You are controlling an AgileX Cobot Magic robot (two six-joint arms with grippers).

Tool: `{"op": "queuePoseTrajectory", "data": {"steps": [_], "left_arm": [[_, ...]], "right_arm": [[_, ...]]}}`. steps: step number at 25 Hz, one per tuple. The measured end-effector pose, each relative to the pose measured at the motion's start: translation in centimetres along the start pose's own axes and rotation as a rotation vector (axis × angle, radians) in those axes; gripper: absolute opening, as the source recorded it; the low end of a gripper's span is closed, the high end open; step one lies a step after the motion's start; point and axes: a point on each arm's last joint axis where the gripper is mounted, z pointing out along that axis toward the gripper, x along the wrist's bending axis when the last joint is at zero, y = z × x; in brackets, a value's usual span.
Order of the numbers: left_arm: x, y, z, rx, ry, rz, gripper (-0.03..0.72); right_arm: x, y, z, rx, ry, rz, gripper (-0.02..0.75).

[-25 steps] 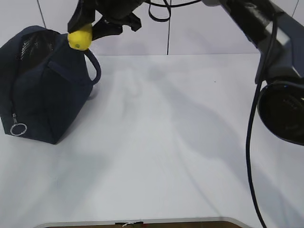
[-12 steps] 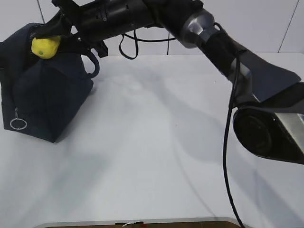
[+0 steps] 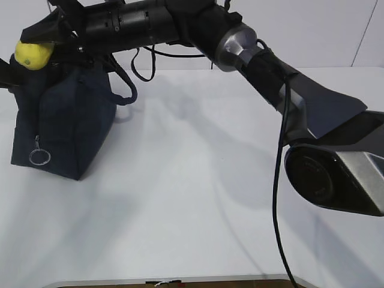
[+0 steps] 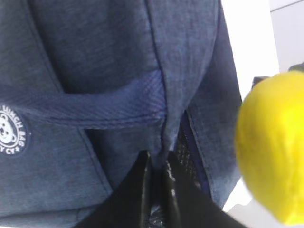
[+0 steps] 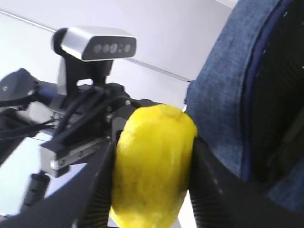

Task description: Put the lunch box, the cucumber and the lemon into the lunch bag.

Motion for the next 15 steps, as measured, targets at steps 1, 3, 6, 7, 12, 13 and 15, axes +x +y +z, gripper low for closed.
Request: {"op": "queuePoseTrajectory", "data": {"steps": [1, 3, 6, 7, 12, 13, 15], "left_arm": [[0.0, 0.0, 0.0, 0.0, 0.0, 0.0, -0.009], [0.0, 0.0, 0.0, 0.0, 0.0, 0.001, -0.009], [0.0, 0.0, 0.0, 0.0, 0.0, 0.004, -0.009], [0.0, 0.0, 0.0, 0.0, 0.0, 0.004, -0.009], [0.0, 0.0, 0.0, 0.0, 0.0, 0.004, -0.009], [0.0, 0.0, 0.0, 0.0, 0.0, 0.004, -0.009], [0.0, 0.0, 0.0, 0.0, 0.0, 0.004, -0.009]], "right_arm": [[-0.2, -0.1, 0.1, 0.0, -0.016, -0.009, 0.349], [-0.9, -0.1, 0.2, 0.001, -0.053, -0.022, 0.35], [-2.1, -0.3, 0.3, 0.012, -0.141, -0.031, 0.351], [-2.4, -0.4, 0.3, 0.014, -0.174, -0.035, 0.351], [-3.2, -0.3, 0.2, 0.006, -0.275, -0.056, 0.371], [-3.2, -0.2, 0.2, -0.005, -0.278, -0.06, 0.383], [-3.1, -0.2, 0.4, -0.02, -0.282, -0.07, 0.416]]}}
